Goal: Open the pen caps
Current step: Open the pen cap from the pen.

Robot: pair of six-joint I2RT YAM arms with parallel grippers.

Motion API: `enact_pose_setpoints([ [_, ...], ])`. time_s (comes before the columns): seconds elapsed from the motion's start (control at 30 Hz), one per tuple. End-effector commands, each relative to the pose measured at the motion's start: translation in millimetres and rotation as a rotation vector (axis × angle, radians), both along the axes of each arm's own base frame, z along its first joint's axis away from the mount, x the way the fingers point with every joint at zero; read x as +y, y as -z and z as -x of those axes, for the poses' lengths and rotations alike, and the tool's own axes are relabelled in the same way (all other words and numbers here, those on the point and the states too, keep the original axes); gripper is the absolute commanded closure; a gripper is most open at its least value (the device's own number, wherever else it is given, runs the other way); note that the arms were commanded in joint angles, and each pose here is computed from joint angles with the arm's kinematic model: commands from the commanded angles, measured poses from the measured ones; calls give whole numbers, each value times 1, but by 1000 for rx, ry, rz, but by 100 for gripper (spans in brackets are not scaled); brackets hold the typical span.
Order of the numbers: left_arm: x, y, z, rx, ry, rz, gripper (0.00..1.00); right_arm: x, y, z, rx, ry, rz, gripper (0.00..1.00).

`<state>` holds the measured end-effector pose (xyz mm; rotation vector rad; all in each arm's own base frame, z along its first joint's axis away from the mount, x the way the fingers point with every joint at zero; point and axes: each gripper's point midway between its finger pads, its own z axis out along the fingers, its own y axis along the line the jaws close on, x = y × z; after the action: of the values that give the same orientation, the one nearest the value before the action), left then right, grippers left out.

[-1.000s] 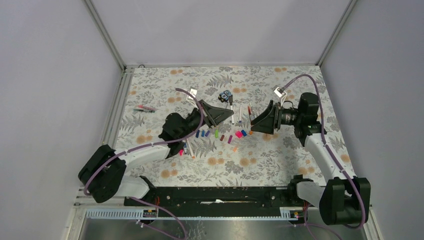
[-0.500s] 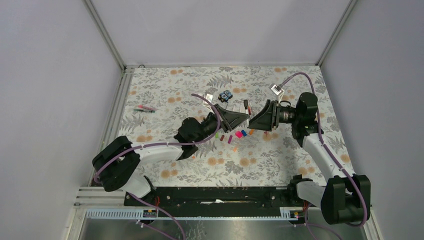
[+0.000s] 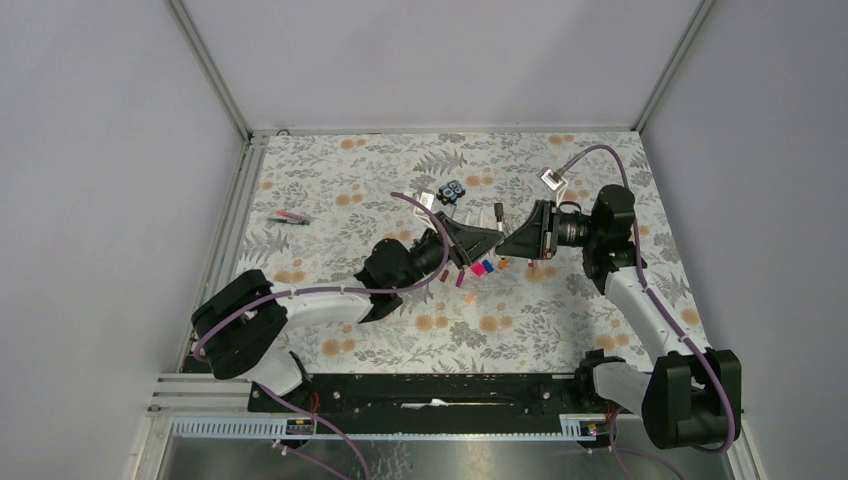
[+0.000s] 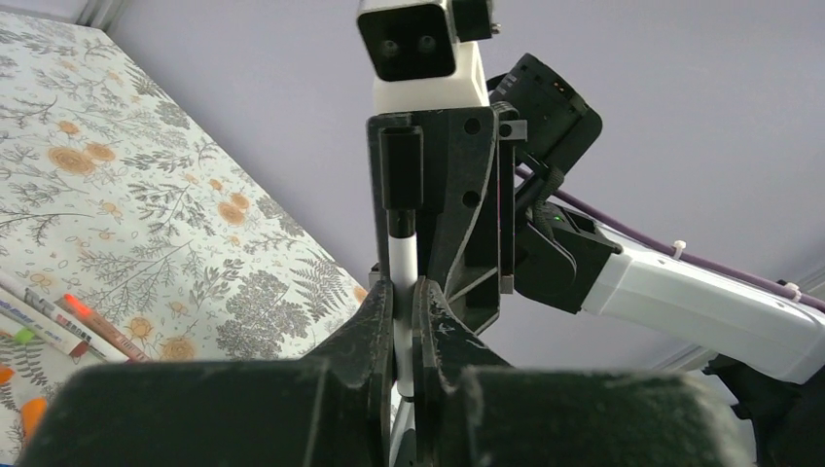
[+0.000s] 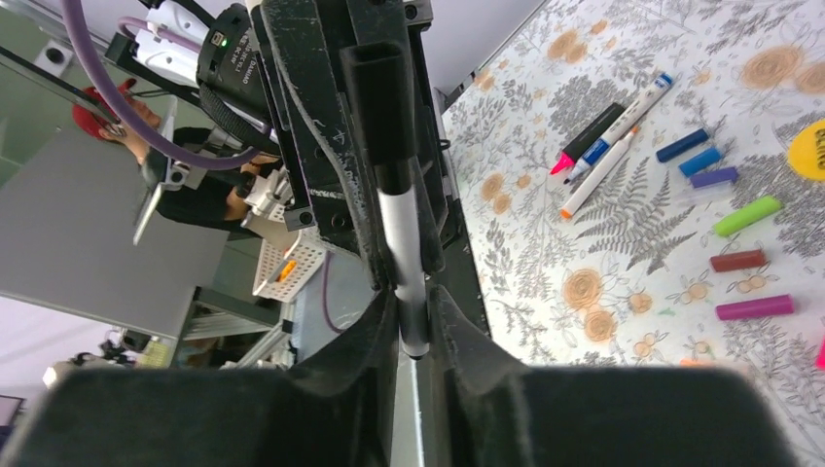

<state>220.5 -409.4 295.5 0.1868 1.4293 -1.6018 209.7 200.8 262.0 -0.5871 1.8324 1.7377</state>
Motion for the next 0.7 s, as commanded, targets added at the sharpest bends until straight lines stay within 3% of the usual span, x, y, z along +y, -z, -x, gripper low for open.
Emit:
enact_pose_setpoints([
  [0.0,1,-39,0,-79,-22,96,93,2,-7,3,-68,-20,-6,86],
  [0.13,2,-42,0,-77,-23,95,80,2,-7,5,-80,-32,-5,100],
  [0.43,26,-46,-3,-126,-129,0,4,-2,6,23,-187,-113,2,100],
  [0.53,35,-47,-6,-125,-143,-16,1,-2,10,27,-197,-127,-1,100],
  [0.67,31,-46,-10,-97,-40,-47,1,-2,14,28,-191,-132,-1,100],
])
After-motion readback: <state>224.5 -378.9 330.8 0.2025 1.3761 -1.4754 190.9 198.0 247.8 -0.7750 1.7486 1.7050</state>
